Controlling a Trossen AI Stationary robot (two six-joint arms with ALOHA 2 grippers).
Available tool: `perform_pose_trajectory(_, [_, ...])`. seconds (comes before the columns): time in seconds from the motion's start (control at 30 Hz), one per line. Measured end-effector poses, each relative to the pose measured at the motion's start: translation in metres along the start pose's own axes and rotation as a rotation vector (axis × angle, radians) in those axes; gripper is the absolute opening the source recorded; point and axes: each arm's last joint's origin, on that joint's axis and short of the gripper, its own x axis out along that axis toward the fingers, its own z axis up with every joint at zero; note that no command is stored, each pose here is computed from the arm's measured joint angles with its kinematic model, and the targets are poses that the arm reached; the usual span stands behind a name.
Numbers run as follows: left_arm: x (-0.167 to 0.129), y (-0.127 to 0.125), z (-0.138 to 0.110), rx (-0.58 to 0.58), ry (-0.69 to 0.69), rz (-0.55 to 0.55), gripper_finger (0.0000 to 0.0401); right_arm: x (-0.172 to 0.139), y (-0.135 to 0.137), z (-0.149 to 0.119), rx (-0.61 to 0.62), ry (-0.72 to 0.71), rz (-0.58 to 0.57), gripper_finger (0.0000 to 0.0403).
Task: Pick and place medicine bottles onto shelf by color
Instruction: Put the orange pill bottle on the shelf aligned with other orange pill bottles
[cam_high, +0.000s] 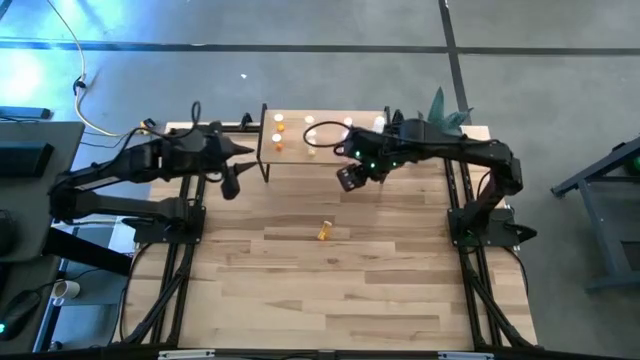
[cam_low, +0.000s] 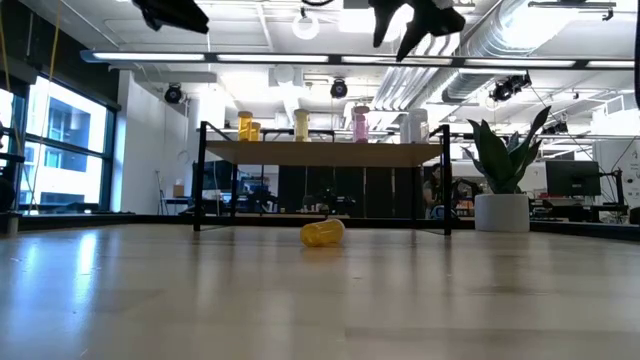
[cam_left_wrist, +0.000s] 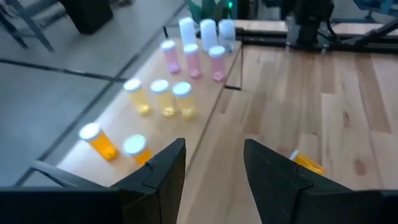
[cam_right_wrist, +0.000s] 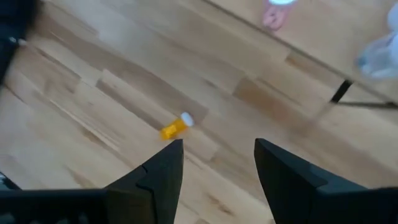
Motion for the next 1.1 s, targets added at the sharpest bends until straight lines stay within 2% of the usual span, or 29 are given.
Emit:
perform_pose_trajectory(0.27, [-0.020, 0.004, -0.002, 0.011, -0.055, 0.029, 0.0152, 0.006, 0.029, -0.021, 0.208, -0.029, 0.054, 0.0188])
perform_pose_trajectory(0.37, [-0.023, 0.005, -0.004, 0.011, -0.056, 0.029, 0.0152, 0.020, 0.044, -0.027, 0.316, -0.005, 0.076, 0.0188])
perform_pose_trajectory(0.53, [-0.024, 0.005, -0.007, 0.018, -0.024, 0.029, 0.0152, 0.055, 0.068, -0.031, 0.385, 0.068, 0.111, 0.0188])
perform_pose_trajectory(0.77, [-0.024, 0.005, -0.014, 0.032, 0.044, 0.030, 0.0152, 0.108, 0.087, -0.040, 0.413, 0.123, 0.057, 0.0188])
perform_pose_trajectory(1.1, [-0.024, 0.005, -0.016, 0.027, 0.064, 0.038, 0.0152, 0.167, 0.099, -0.061, 0.509, 0.172, -0.074, 0.0188])
